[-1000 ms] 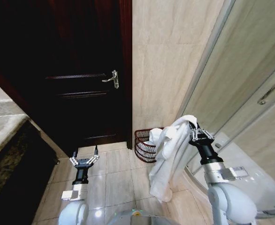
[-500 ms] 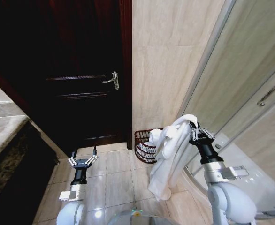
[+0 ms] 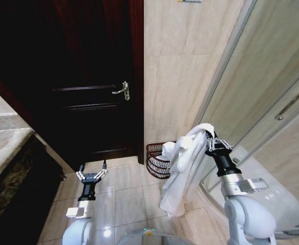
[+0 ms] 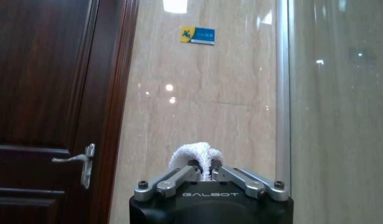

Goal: Discard the used towel into the hamper.

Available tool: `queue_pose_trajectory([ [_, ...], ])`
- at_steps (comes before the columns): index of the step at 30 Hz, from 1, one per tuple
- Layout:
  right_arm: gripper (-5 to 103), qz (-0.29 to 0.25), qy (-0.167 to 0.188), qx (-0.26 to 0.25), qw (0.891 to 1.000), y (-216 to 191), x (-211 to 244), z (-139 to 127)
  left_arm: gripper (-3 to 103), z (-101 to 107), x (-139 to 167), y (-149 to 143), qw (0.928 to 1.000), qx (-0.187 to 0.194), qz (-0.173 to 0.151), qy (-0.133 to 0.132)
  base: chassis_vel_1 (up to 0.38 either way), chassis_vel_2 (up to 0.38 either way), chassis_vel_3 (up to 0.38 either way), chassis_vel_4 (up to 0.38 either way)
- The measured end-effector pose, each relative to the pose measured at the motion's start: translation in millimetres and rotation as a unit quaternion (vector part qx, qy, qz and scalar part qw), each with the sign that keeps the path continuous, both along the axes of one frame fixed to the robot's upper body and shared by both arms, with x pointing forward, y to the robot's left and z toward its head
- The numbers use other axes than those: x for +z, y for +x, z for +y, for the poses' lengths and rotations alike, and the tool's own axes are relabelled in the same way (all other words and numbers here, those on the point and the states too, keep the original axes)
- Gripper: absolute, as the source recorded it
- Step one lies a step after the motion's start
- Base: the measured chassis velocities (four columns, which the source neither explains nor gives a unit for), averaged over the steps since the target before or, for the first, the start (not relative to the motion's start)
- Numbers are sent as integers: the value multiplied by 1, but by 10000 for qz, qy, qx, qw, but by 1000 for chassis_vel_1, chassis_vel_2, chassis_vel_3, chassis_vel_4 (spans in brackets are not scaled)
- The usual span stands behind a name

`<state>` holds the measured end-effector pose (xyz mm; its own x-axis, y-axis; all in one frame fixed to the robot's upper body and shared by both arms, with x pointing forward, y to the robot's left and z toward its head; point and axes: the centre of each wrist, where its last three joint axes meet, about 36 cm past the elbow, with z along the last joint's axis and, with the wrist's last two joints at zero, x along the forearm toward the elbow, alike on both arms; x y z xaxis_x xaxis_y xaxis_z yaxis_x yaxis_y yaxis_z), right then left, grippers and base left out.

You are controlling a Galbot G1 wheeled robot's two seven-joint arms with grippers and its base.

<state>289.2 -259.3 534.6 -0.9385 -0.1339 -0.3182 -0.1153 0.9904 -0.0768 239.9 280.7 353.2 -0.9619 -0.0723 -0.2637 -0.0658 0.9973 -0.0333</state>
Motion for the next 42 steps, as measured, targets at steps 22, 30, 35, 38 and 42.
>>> queue_pose_trajectory([
  [22,4,-23,216,112,9997,12,-4,-5,100,-10,2,2,10000,-17,46,11,0,0,0,0],
  [30,4,-16,180,104,9998,11,-4,-5,100,-12,4,1,10000,-85,40,11,0,0,0,0],
  [35,4,-42,138,116,9998,11,-2,-6,100,-11,6,0,9999,-102,36,30,0,0,0,0],
  [38,4,-64,109,117,9999,12,-2,-6,100,-10,9,-3,9999,-101,11,46,0,0,0,0],
  [42,4,-128,48,107,9998,15,-2,-6,100,-9,11,-6,9999,-97,16,66,0,0,0,0],
])
